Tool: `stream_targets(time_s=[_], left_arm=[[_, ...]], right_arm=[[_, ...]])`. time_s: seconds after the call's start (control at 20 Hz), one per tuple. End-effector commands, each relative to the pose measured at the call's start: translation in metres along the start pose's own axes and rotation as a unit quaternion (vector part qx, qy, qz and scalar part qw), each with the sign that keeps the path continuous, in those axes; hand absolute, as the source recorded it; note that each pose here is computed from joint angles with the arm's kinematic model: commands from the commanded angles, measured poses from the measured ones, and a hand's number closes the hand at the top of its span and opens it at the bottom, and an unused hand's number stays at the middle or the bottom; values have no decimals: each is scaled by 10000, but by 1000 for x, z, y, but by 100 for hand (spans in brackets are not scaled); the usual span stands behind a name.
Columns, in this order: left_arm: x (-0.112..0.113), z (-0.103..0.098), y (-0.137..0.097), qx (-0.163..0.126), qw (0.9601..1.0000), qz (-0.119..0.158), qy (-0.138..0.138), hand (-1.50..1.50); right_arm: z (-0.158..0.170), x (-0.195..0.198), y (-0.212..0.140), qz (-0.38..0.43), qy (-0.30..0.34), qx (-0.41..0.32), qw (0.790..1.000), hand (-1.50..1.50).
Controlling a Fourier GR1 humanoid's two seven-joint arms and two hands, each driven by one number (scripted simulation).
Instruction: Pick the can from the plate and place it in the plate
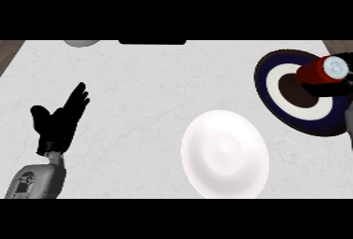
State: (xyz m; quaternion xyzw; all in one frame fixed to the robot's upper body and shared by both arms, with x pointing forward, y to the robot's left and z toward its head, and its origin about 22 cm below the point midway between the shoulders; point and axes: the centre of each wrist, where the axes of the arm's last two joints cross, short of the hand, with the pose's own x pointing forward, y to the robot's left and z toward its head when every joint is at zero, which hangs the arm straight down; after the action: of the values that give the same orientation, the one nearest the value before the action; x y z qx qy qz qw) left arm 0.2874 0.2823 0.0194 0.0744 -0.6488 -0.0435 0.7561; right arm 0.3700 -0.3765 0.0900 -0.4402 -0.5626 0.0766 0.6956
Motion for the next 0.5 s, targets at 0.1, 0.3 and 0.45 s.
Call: stream_targets(time_s=[0.1,0.3,0.45], left_arm=[[13,-5,-5,22,10000,14,51,0],[0,1,6,51,10000,30,34,0],[3,9,-3,-29,10000,45,34,0]], right_arm=[[-6,-36,13,-217,-358,505,9978,-150],[-22,-20,-26,-545,-1087,-254,9923,-150],[-16,-16,-22,-1368,-1723,-564,9739,-150]])
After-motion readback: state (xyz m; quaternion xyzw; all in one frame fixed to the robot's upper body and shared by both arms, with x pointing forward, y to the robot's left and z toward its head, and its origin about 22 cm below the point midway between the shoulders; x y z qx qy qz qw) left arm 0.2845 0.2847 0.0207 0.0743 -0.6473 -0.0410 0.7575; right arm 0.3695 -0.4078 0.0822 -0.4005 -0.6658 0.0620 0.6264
